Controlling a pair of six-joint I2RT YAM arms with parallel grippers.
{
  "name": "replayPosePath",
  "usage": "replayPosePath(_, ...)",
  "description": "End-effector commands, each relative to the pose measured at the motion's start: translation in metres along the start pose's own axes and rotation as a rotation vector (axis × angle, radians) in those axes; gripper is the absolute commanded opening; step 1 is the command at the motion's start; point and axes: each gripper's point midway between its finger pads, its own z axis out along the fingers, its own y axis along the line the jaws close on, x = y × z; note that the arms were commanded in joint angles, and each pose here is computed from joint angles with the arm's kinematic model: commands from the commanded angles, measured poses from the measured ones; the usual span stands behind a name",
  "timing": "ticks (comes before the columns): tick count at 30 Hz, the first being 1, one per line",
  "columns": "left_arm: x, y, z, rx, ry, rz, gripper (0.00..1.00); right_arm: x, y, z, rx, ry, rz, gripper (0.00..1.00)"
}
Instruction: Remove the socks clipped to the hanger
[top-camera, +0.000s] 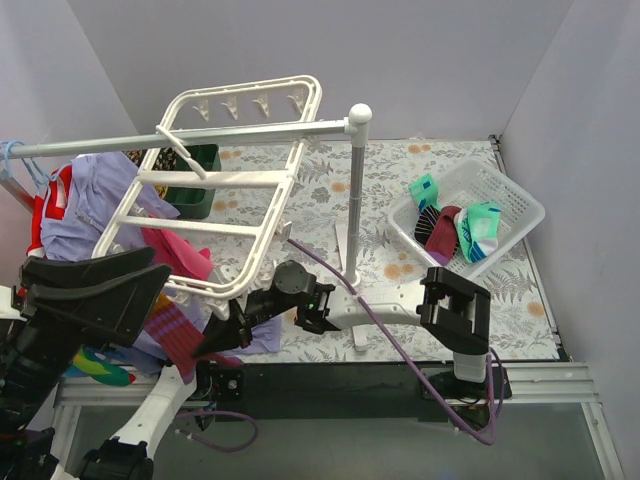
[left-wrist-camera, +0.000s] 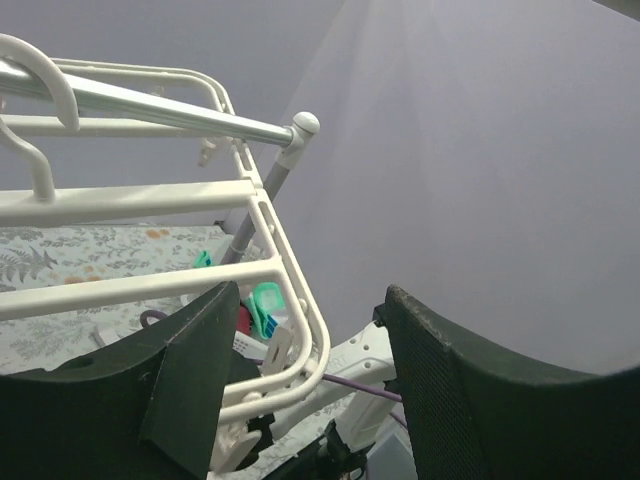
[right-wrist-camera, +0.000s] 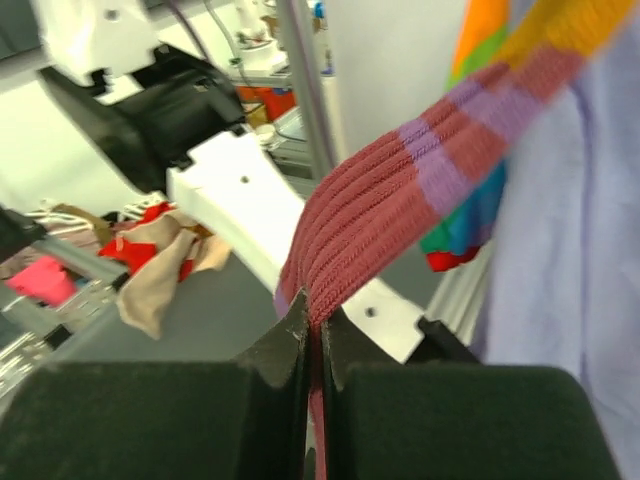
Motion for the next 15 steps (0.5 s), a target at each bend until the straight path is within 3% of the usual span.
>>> replayPosePath(1,0.005,0.023,0.007,-0.097,0.028,0.006,0.58,-0.053,0.051,-0.012,-0.135,-0.108,-0.054,0.02)
replayPosePath(8,0.022,0.032,0.000,-0.145,0.087,-0.032,0.55,-0.054,0.073,-0.033,-0.132,-0.106,-0.044,0.03)
replayPosePath(15,0.052,0.035,-0.008,-0.155,0.227,-0.108,0.50,-0.054,0.088,-0.058,-0.111,-0.104,-0.035,0.03)
